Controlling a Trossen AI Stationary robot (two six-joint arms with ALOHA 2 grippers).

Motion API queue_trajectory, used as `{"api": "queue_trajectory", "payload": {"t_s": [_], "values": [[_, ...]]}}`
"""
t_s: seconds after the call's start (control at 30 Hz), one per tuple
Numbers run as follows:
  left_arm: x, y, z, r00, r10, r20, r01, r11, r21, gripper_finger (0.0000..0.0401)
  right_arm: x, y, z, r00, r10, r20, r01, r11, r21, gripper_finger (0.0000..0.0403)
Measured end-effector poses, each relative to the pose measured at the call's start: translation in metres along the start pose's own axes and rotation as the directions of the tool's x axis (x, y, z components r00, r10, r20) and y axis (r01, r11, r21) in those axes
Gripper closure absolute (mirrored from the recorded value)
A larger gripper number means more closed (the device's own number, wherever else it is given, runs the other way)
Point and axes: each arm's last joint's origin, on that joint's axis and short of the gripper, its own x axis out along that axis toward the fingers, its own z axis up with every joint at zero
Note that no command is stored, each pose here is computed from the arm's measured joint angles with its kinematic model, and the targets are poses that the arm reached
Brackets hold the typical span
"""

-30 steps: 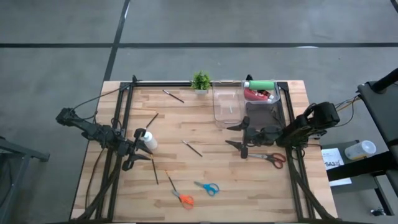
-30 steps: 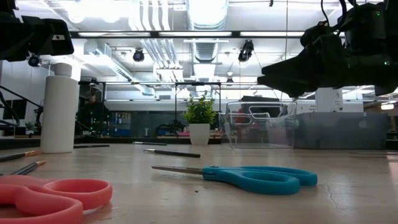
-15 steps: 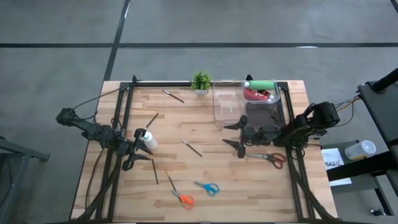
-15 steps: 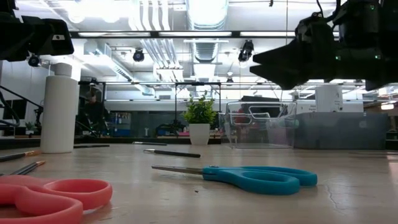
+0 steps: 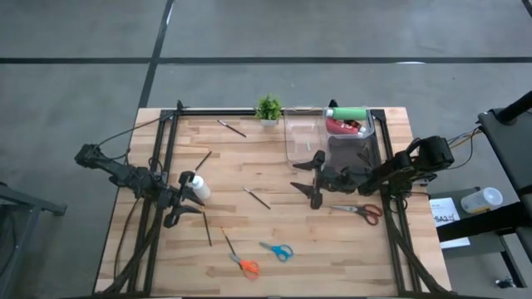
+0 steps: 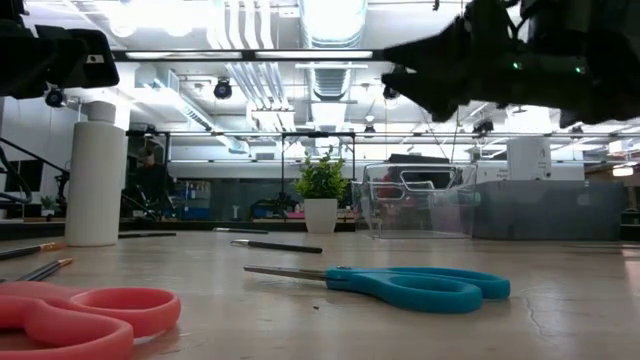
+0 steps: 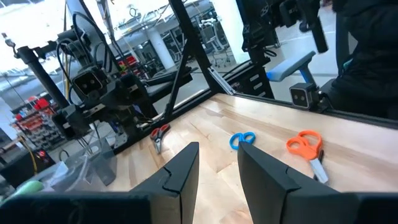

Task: Pick & Place Paint Supplies
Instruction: Put the white paint bottle into the right transparent bin

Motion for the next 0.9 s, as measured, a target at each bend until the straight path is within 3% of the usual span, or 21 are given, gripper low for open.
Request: {"api": "queue_trajectory", "payload": {"t_s": [0.33, 0.47, 0.57, 0.63, 0.8, 0.9], "values": [[0.000, 0.000, 0.000, 1.000, 0.003, 0.001, -0.003, 1.000, 0.026, 0.0283, 0.032, 0.009, 0.029, 0.990, 0.001, 0.144, -0.006, 0.999, 0.034, 0.0108], [0.000, 0.004, 0.003, 0.996, 0.088, 0.011, -0.085, 0.984, -0.154, 0.0283, 0.046, 0.012, 0.044, 0.978, -0.001, 0.209, -0.010, 0.999, 0.050, 0.0108], [-0.001, 0.008, 0.003, 0.978, 0.198, -0.060, -0.207, 0.924, -0.321, 0.0283, 0.055, 0.015, 0.056, 0.966, -0.002, 0.259, -0.014, 0.998, 0.060, 0.0108], [-0.003, 0.011, 0.007, 0.969, 0.237, -0.071, -0.246, 0.900, -0.359, 0.0283, 0.061, 0.016, 0.065, 0.956, -0.004, 0.292, -0.017, 0.997, 0.069, 0.0108], [-0.006, 0.018, 0.020, 0.964, 0.262, -0.045, -0.259, 0.886, -0.385, 0.0283, 0.075, 0.020, 0.086, 0.928, -0.009, 0.372, -0.026, 0.996, 0.088, 0.0108], [-0.010, 0.024, 0.031, 0.953, 0.302, -0.028, -0.281, 0.844, -0.457, 0.0283, 0.082, 0.022, 0.099, 0.910, -0.012, 0.415, -0.031, 0.995, 0.096, 0.0108]]}}
